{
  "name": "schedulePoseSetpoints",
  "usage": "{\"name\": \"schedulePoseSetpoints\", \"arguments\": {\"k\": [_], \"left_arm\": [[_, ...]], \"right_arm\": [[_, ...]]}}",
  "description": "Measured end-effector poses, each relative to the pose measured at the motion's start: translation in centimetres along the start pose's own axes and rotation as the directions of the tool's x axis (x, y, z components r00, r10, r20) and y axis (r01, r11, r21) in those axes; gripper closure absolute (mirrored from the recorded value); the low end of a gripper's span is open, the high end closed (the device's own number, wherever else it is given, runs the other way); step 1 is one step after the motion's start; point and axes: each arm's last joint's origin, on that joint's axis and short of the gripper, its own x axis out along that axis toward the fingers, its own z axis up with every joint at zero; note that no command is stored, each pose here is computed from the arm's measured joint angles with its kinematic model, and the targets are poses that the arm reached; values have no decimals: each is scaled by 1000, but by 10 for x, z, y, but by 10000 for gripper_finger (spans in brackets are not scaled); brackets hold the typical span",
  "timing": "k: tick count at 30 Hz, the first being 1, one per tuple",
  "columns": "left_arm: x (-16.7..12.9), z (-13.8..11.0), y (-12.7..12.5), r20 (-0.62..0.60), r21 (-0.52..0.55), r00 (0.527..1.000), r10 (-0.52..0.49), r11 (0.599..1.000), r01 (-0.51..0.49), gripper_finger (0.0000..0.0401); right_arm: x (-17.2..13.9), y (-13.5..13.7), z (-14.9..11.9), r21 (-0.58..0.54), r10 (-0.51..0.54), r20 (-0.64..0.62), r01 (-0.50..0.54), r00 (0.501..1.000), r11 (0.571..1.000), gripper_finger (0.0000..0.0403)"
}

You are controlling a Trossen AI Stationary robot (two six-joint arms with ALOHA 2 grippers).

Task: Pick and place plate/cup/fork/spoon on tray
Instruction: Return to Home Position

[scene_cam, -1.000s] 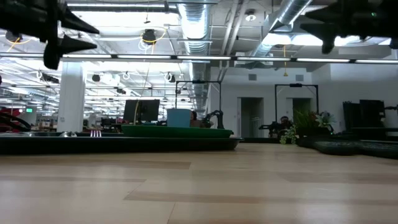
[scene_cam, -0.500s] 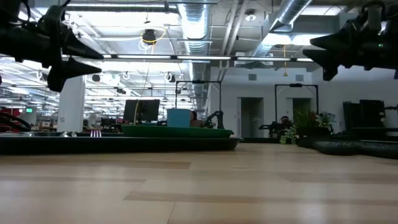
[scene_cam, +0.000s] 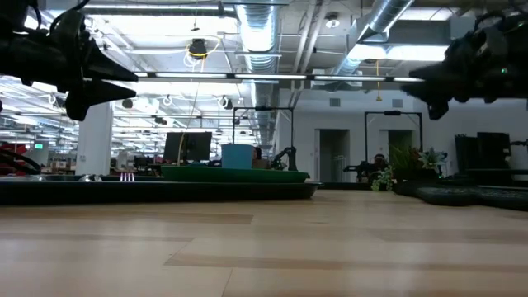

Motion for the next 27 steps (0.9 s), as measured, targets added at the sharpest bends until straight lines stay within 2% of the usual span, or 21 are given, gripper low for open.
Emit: {"name": "schedulePoseSetpoints", "arguments": {"k": [3,5,8,10,12,14,17,21,24,27], "left_arm": [[0,0,0,-9,-12,1000,-12,1000,12,237],[0,-1,-1,-26,1,999,-40,999,40,237],[0,-1,-1,-27,-50,999,-42,998,40,237],[0,-1,-1,-18,-69,999,-32,997,31,237],[0,0,-2,-3,-64,999,-40,997,39,237],[0,3,-4,20,8,997,-75,997,75,237],[-1,11,-8,90,117,990,-113,988,102,237],[0,8,-6,68,162,995,-76,985,64,237],[0,3,-3,25,169,999,-44,985,39,237],[0,2,-2,19,172,999,-36,985,32,237]], "right_arm": [[2,1,-7,72,21,-55,-17,998,997,208],[5,7,-7,121,84,-62,-76,994,990,209],[12,21,-7,110,141,-34,-136,989,985,209],[18,30,-8,79,96,-3,-96,995,992,209],[22,41,-8,-8,85,38,-85,996,996,210],[24,49,-11,-95,39,47,-34,998,995,210],[22,50,-17,-130,-128,32,131,991,983,210],[19,44,-26,-164,-313,-25,305,949,938,209],[18,41,-28,-197,-355,-39,341,934,919,208],[17,41,-29,-183,-334,-57,320,941,930,206]]}}
